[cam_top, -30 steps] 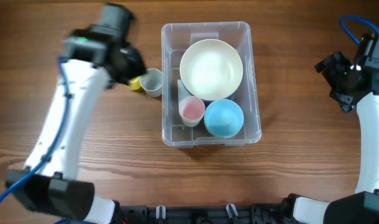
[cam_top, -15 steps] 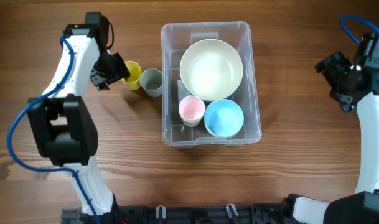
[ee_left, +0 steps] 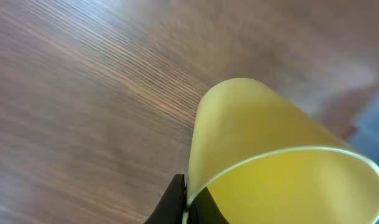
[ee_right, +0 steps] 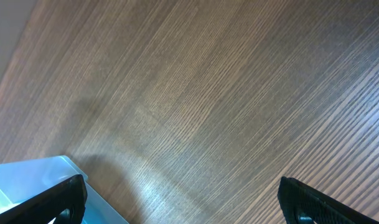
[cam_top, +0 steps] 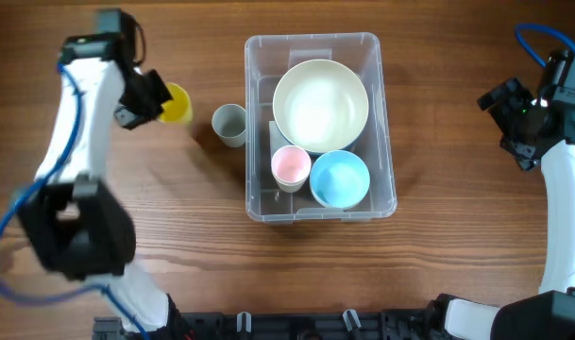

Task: Pack container
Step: 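Carry the yellow cup into the container and release it, then move the left gripper to the grey cup and grasp it, then carry the grey cup into the container and release it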

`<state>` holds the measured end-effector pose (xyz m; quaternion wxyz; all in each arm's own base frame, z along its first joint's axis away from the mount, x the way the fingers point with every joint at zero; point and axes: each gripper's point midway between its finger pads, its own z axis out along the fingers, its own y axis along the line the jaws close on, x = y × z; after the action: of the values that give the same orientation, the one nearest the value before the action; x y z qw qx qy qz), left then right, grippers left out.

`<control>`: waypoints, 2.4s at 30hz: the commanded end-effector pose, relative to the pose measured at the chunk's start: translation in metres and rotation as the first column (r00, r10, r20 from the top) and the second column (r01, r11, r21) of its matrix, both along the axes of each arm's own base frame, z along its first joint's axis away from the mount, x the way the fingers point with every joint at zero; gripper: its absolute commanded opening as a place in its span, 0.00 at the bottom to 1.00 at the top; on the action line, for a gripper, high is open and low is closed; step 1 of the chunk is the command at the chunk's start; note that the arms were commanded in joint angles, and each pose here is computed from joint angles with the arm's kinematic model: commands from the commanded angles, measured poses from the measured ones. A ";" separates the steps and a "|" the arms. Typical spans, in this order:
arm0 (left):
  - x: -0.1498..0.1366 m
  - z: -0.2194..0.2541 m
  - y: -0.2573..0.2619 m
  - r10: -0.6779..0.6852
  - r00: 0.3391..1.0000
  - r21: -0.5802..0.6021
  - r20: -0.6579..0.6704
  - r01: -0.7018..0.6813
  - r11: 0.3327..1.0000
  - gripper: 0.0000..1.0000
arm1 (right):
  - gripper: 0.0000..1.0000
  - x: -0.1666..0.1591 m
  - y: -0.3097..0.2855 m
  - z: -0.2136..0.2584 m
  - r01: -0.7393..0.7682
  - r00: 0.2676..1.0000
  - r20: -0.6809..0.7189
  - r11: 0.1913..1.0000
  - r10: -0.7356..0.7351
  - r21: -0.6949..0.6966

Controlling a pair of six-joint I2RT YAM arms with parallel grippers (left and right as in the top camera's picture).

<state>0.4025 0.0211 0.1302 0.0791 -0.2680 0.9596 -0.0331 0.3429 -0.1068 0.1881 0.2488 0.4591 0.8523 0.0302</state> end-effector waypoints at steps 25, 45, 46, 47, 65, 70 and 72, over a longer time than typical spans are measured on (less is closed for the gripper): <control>-0.107 0.019 -0.220 -0.503 0.862 0.028 0.064 0.502 0.864 0.51 | 0.99 0.003 -0.002 0.001 0.014 1.000 0.006 1.000 -0.014 0.006; -0.005 -0.060 -0.099 -0.185 0.982 -0.101 -0.043 0.180 0.978 0.60 | 1.00 0.003 -0.002 0.001 0.014 1.000 0.006 1.000 -0.014 0.006; -0.006 -0.069 -0.100 -0.186 0.980 -0.108 -0.065 0.178 0.978 0.53 | 1.00 0.003 -0.002 0.001 0.014 1.000 0.006 1.000 -0.014 0.006; -0.007 -0.074 -0.100 -0.186 0.979 -0.111 -0.080 0.177 0.978 0.46 | 0.99 0.003 -0.002 0.001 0.014 1.000 0.006 1.000 -0.014 0.006; -0.069 0.119 -0.139 -0.325 0.902 -0.031 0.285 0.348 0.937 0.04 | 1.00 0.003 -0.002 0.001 0.014 1.000 0.006 1.000 -0.014 0.006; -0.104 0.096 -0.200 -0.487 0.849 -0.011 0.204 0.499 0.866 0.11 | 0.99 0.003 -0.002 0.001 0.014 1.000 0.005 1.000 -0.014 0.006; -0.107 0.082 -0.205 -0.493 0.854 0.013 0.168 0.498 0.867 0.11 | 1.00 0.003 -0.002 0.001 0.014 1.000 0.006 1.000 -0.014 0.006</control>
<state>0.3021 -0.1735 0.2419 0.1690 -0.0124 0.9771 -0.1289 0.3429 -0.1068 0.1881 0.2488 0.4591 0.8523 0.0302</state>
